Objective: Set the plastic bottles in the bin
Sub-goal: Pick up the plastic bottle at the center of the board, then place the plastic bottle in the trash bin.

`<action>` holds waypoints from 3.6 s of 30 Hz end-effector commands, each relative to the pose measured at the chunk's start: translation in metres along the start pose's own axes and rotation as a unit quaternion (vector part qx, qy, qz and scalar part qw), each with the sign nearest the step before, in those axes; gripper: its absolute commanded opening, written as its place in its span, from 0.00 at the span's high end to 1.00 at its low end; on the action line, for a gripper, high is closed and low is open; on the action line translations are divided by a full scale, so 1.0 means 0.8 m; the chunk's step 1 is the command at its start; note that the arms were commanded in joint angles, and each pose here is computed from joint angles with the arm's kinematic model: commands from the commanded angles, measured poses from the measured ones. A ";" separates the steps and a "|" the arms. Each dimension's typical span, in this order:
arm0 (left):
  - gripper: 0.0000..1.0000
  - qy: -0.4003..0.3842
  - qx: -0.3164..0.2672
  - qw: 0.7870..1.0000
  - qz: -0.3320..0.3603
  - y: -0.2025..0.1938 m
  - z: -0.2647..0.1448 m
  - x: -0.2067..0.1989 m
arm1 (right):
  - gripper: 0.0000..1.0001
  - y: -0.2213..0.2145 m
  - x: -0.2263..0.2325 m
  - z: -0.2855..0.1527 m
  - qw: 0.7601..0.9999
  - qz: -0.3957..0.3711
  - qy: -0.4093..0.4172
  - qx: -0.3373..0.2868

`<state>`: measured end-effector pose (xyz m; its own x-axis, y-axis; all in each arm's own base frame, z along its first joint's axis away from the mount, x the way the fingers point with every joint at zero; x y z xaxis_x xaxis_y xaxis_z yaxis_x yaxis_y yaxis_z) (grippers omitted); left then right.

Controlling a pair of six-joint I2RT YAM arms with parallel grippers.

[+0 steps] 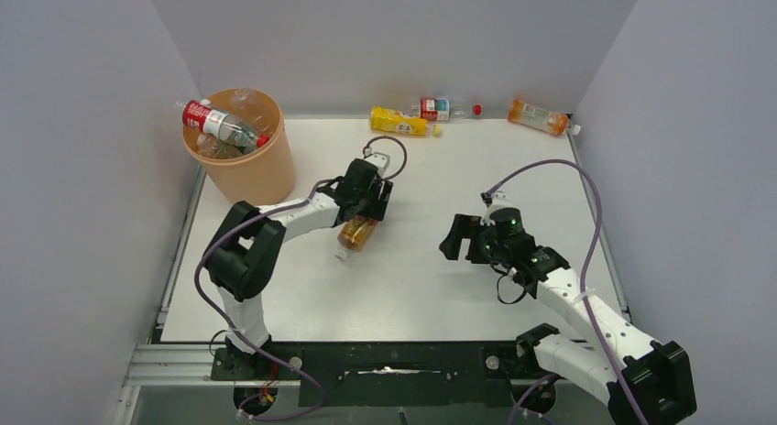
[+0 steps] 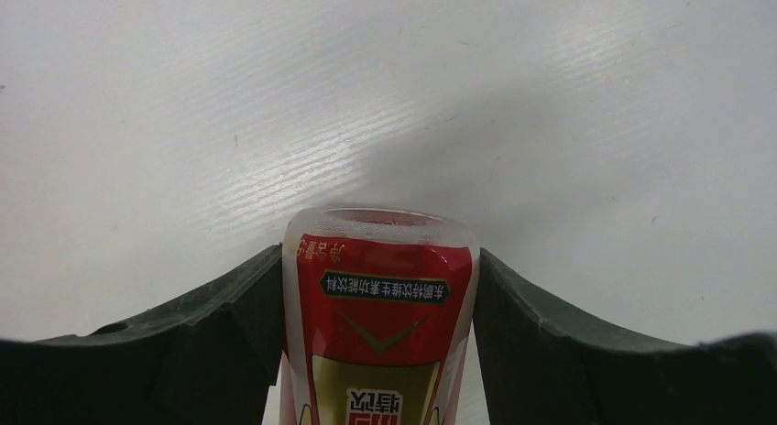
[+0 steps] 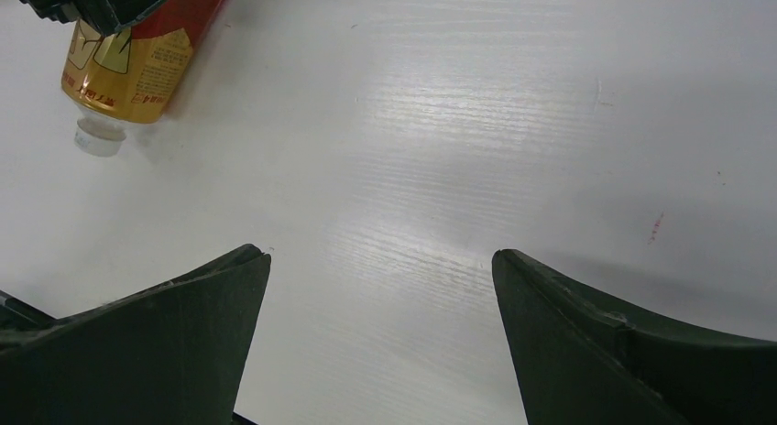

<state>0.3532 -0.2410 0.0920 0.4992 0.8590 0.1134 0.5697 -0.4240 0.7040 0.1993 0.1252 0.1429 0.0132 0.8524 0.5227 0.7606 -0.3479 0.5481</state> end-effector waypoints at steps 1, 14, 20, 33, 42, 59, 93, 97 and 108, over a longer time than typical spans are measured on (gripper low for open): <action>0.50 0.005 -0.040 0.999 -0.003 0.041 -0.012 0.002 | 0.02 0.006 0.013 0.001 1.000 0.000 0.026 -0.013; 0.50 0.041 -0.168 0.985 -0.023 0.159 -0.116 0.055 | 0.02 -0.004 0.017 0.004 0.999 0.002 0.037 -0.006; 0.50 0.071 -0.234 0.968 -0.061 0.206 -0.191 0.140 | 0.02 -0.011 0.020 0.010 0.999 -0.001 0.045 0.004; 0.49 0.139 -0.405 0.897 -0.110 0.285 -0.326 0.293 | 0.02 -0.027 0.027 0.022 0.998 -0.001 0.054 0.026; 0.49 0.214 -0.488 0.840 -0.098 0.301 -0.305 0.329 | 0.02 -0.045 0.027 0.028 0.998 0.010 0.047 0.050; 0.51 0.331 -0.542 0.766 -0.101 0.275 -0.272 0.376 | 0.02 -0.056 0.019 0.028 0.997 0.019 0.028 0.073; 0.16 0.287 -0.518 0.797 -0.118 0.230 -0.259 0.346 | 0.02 -0.057 0.018 0.012 0.997 0.016 0.041 0.063; 0.15 0.286 -0.529 0.789 -0.127 0.238 -0.281 0.344 | 0.02 -0.056 0.018 0.009 0.997 0.016 0.042 0.059; 0.15 0.233 -0.572 0.774 -0.140 0.259 -0.360 0.307 | 0.02 -0.050 0.024 0.006 0.997 0.016 0.049 0.055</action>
<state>0.4426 -0.0257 0.4086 -0.0606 0.9962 -0.0630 -0.3511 0.0378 0.9356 0.1668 0.1512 0.1124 0.0227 0.8192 0.5730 0.8473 -0.3200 0.4239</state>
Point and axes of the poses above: each gripper's point midway between its finger pads, its own z axis out along the fingers, its own x axis along the line the jaws close on, y = z × x, the point moved 6 cm from there along -z, back along the fingers, and after that the axes turned 12 degrees about z, right-handed, at the moved point
